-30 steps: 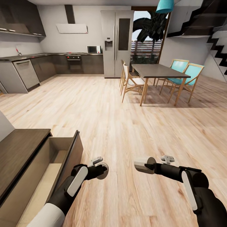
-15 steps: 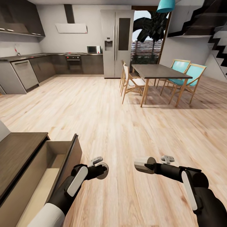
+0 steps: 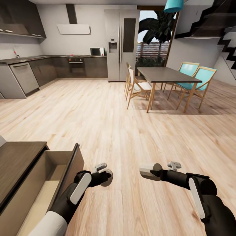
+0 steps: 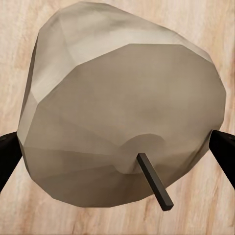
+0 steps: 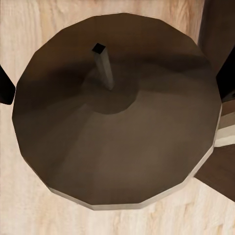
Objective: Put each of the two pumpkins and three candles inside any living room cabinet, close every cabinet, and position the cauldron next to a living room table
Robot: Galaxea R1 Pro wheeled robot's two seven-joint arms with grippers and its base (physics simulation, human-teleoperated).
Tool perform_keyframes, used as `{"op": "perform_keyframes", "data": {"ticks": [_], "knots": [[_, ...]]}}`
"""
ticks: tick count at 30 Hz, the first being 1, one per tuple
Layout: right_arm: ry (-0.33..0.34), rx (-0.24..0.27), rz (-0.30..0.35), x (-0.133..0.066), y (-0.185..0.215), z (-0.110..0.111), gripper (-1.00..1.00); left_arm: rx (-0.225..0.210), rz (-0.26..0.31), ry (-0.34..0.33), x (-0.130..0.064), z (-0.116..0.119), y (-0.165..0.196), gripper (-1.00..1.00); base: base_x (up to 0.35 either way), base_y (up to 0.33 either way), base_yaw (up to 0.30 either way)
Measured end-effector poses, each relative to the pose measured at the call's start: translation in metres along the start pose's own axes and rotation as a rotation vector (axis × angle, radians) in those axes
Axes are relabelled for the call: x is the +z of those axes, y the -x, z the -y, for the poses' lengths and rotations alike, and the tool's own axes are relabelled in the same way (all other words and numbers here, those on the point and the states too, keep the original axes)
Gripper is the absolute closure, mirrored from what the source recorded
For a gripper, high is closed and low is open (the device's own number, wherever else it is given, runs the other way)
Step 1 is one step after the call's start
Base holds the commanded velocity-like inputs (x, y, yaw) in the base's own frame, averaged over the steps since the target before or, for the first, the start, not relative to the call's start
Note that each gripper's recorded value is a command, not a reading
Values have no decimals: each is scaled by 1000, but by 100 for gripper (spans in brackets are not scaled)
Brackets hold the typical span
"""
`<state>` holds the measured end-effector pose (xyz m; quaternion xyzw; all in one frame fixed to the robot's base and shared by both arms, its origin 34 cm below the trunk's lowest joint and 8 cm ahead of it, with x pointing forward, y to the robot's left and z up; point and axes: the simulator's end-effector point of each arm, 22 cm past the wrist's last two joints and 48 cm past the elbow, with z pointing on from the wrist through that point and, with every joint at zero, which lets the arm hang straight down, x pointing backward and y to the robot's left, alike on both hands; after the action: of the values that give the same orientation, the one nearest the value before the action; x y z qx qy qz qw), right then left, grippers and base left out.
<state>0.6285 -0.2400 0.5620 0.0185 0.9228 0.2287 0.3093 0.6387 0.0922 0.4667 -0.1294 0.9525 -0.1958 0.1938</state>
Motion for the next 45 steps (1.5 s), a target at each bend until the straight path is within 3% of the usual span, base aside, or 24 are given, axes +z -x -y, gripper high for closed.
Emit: {"op": "perform_keyframes", "data": {"ticks": [27,45], "knots": [[1,0,-1,0,0,0,100,3,-1,0,0,1,-1,100,164,0,0],[2,-2,-3,0,-1,0,100,3,-1,-1,0,1,-1,100,323,-32,-55]]}}
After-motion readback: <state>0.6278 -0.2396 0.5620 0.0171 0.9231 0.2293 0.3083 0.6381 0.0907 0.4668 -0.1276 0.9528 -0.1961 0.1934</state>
